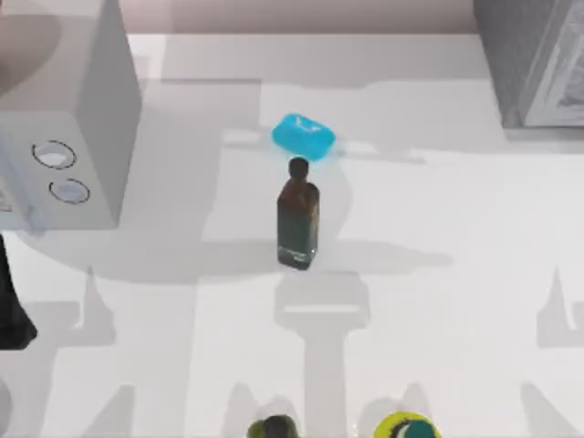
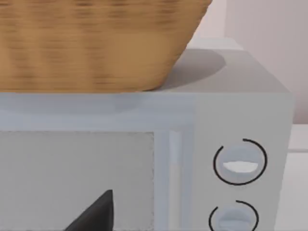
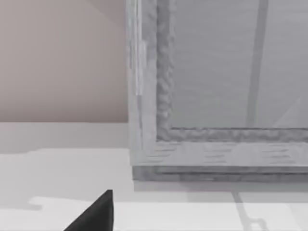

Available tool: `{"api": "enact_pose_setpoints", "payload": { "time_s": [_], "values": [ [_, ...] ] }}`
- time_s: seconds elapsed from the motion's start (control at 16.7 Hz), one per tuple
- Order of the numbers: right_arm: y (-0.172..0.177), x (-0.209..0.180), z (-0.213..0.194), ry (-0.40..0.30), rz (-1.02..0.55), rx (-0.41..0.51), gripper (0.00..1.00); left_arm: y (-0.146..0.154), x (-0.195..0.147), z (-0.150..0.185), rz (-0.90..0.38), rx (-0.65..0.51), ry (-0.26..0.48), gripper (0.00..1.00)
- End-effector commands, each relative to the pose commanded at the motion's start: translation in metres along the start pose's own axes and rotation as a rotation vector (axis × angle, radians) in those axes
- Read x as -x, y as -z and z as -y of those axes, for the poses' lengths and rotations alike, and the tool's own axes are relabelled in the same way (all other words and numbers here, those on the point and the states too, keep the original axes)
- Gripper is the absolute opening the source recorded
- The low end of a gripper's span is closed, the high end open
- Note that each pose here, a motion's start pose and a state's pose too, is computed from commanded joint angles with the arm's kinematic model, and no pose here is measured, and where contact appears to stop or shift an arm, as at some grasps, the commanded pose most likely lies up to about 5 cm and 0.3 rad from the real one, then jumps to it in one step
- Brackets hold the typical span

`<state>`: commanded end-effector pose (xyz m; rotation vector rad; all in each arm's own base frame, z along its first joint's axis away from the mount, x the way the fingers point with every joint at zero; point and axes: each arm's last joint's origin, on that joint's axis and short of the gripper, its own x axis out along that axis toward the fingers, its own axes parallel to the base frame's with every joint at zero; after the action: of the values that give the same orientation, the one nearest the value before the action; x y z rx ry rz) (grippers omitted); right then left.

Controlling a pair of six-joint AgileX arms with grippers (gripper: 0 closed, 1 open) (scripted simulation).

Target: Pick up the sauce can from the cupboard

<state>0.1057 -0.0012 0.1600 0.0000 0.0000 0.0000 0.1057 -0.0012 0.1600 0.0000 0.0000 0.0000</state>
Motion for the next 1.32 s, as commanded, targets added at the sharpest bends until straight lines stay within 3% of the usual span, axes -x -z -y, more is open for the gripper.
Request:
{"api": "enact_pose_setpoints", "payload": {
  "time_s": [0.24, 0.42, 0.6, 1.08, 1.32],
  "values": [
    [-0.007, 0.0, 0.0, -0.001, -0.011, 0.0, 1.0, 0.0, 0.0, 0.0, 0.0, 0.0, 0.0, 1.0],
    [-0.037, -0.003, -0.002, -0.002, -0.046, 0.002, 1.0, 0.0, 0.0, 0.0, 0.0, 0.0, 0.0, 1.0],
    [-0.092, -0.011, -0.005, -0.002, -0.063, 0.005, 1.0, 0.0, 0.0, 0.0, 0.0, 0.0, 0.0, 1.0],
    [-0.276, -0.068, -0.022, -0.001, 0.023, -0.004, 1.0, 0.0, 0.0, 0.0, 0.0, 0.0, 0.0, 1.0],
    [-0.331, -0.106, -0.034, 0.0, 0.042, -0.008, 1.0, 0.0, 0.0, 0.0, 0.0, 0.0, 0.0, 1.0]
  ]
}}
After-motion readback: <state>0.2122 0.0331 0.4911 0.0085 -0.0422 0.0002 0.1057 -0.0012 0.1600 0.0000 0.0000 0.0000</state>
